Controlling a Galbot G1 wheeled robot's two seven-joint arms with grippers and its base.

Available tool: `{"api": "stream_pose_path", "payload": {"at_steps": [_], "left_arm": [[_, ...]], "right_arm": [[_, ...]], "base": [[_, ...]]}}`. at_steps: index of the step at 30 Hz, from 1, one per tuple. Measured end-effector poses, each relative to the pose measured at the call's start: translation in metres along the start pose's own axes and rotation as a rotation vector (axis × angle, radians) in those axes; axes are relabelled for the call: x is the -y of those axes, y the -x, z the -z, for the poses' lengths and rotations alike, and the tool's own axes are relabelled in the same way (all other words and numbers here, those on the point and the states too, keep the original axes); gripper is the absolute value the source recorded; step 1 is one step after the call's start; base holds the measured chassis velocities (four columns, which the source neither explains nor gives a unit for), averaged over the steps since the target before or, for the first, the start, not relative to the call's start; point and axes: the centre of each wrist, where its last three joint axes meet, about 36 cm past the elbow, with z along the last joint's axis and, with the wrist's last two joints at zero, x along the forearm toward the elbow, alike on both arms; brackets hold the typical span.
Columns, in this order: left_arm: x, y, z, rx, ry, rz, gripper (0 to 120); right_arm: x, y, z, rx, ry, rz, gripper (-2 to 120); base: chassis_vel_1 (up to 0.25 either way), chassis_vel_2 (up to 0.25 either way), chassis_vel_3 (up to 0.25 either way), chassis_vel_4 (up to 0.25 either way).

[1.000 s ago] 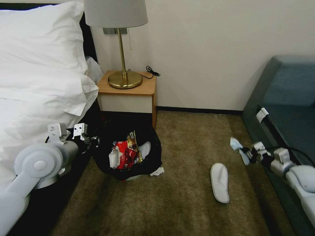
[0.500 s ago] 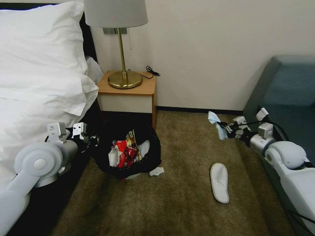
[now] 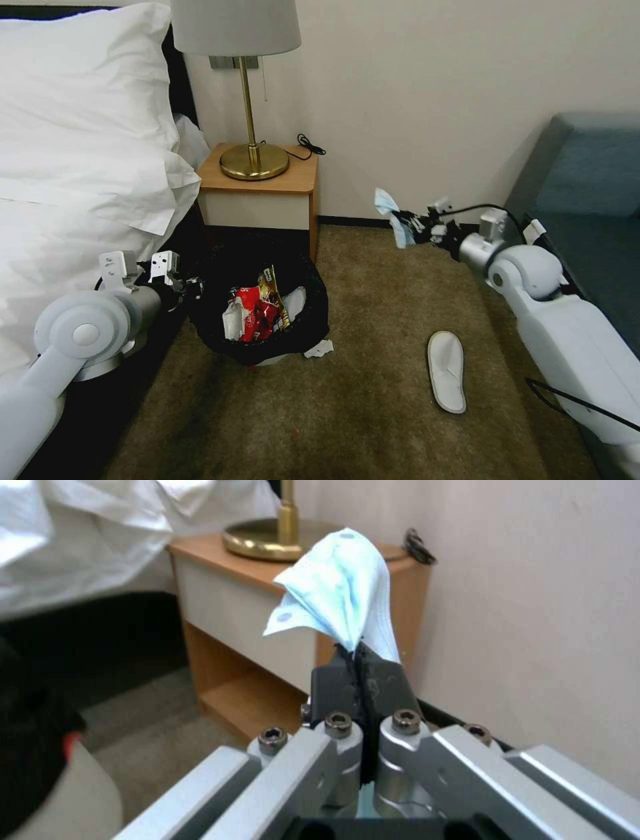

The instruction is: Pick up the trash bin, then pick up the garbage on the floor and place it into the trash bin.

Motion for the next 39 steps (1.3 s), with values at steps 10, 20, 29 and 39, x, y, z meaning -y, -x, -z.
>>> {"api": "stream_pose_path", "payload": {"at_steps": [10,20,29,39], "left_arm": [[-0.002,0.008,-0.001,-0.01,-0.006,-0.01,3],[-0.002,0.011,-0.001,-0.012,-0.013,-0.01,3],[-0.002,0.014,-0.003,-0.013,-0.024,-0.01,3],[-0.003,0.015,-0.002,-0.008,-0.026,-0.016,3]], "right_arm": [[-0.044,0.039,0.02,0.098,0.119,0.133,0],[-0.114,0.099,0.025,0.218,0.228,0.317,0],[-0.14,0.101,0.015,0.174,0.198,0.416,0],[-0.144,0.091,-0.005,0.08,0.092,0.451,0]], "base": [[0.0,0.0,0.0,0.0],[0.0,0.0,0.0,0.0],[0.0,0.0,0.0,0.0],[0.0,0.0,0.0,0.0]]}}
